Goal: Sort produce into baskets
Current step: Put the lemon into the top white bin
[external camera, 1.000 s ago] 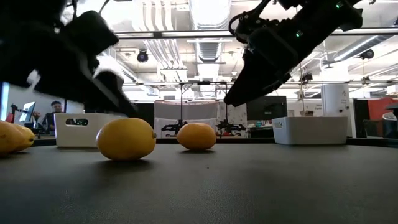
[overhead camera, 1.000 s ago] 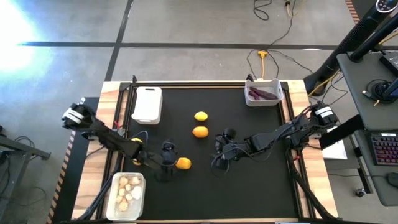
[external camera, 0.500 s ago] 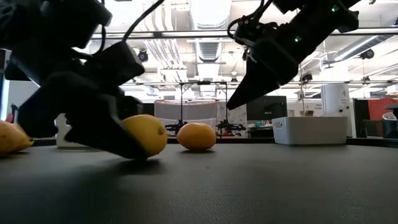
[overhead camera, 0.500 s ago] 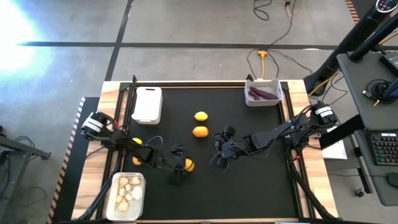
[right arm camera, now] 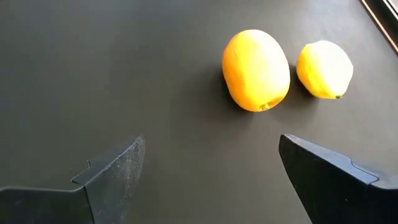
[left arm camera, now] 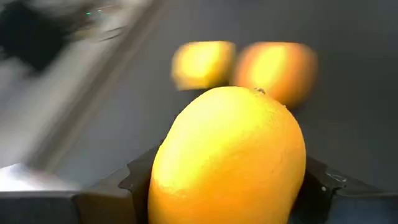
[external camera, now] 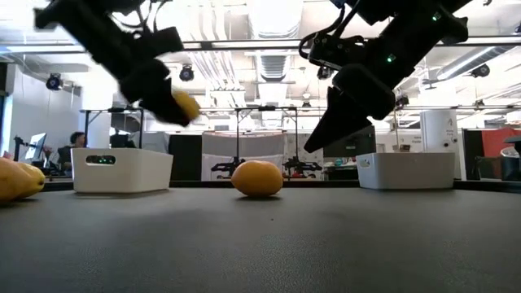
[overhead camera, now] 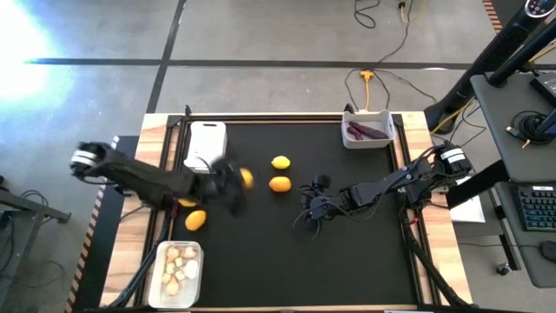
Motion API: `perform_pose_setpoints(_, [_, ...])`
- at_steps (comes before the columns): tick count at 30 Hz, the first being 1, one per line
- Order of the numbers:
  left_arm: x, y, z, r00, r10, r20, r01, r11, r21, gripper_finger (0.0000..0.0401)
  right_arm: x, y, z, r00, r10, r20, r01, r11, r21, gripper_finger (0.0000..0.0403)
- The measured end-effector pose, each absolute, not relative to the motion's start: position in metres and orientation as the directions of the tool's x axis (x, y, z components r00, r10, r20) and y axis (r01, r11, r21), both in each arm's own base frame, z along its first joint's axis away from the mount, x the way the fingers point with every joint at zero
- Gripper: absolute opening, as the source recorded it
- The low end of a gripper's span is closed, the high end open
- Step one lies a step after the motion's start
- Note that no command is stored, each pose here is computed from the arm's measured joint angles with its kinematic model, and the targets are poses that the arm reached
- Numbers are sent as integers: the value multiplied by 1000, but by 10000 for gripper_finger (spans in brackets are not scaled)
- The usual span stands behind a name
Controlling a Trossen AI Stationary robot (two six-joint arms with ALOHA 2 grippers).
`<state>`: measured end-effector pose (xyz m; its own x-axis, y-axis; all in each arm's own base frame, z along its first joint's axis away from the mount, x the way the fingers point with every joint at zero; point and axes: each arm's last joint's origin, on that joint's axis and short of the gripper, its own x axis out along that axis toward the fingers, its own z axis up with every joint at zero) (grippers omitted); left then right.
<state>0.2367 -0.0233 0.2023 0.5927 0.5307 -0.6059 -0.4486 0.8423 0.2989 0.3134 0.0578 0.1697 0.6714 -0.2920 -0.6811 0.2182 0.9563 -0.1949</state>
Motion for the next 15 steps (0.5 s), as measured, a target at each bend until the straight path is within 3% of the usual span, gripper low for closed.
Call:
perform_pose_setpoints(5, [204, 48, 236, 354, 701, -619, -721, 626, 297, 228, 311, 57, 163, 668, -293, -684, 229, 956, -186, 364])
perform_pose_setpoints(12, [165, 127, 219, 152, 633, -759, -911, 388, 142, 228, 309, 60, 153, 659, -288, -695, 232, 957, -177, 364])
perform_pose_setpoints(15, [155, 146, 210, 107, 583, -806, -936, 332, 117, 228, 306, 64, 149, 654, -280, -703, 223, 959, -175, 364])
